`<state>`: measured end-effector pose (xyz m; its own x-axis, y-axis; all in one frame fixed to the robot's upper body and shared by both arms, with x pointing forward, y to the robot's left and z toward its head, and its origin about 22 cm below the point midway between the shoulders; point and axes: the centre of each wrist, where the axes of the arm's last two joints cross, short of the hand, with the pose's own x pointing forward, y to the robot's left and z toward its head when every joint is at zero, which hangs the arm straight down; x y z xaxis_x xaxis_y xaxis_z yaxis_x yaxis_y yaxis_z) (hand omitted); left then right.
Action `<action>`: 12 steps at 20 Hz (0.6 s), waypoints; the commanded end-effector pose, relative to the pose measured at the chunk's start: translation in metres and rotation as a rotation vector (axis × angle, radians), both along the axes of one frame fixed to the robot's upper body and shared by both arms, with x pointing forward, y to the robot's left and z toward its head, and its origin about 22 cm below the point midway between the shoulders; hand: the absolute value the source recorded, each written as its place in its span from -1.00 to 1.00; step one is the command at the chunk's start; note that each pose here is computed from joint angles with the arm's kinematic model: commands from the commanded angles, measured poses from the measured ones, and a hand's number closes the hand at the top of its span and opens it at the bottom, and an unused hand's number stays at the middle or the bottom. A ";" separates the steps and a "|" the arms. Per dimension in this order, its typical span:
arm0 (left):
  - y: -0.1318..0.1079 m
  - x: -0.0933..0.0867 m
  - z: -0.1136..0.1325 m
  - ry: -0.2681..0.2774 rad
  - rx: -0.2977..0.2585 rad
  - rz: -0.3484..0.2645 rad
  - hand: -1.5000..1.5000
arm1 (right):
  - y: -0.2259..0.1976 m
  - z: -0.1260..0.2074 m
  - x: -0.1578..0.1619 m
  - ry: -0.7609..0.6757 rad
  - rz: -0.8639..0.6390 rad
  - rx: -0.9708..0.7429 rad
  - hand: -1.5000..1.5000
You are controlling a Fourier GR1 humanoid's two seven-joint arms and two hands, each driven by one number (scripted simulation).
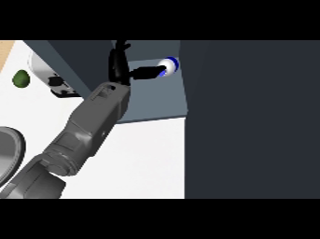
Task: Pick up the bottled water, place it into the cabinet and close the cabinet
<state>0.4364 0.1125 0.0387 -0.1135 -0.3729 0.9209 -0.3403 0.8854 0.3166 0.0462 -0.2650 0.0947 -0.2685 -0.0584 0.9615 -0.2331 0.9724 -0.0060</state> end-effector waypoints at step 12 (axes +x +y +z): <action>-0.023 0.003 0.022 -0.188 -0.278 -0.313 -1.00 | 0.004 0.018 -0.009 -0.012 0.014 0.057 -1.00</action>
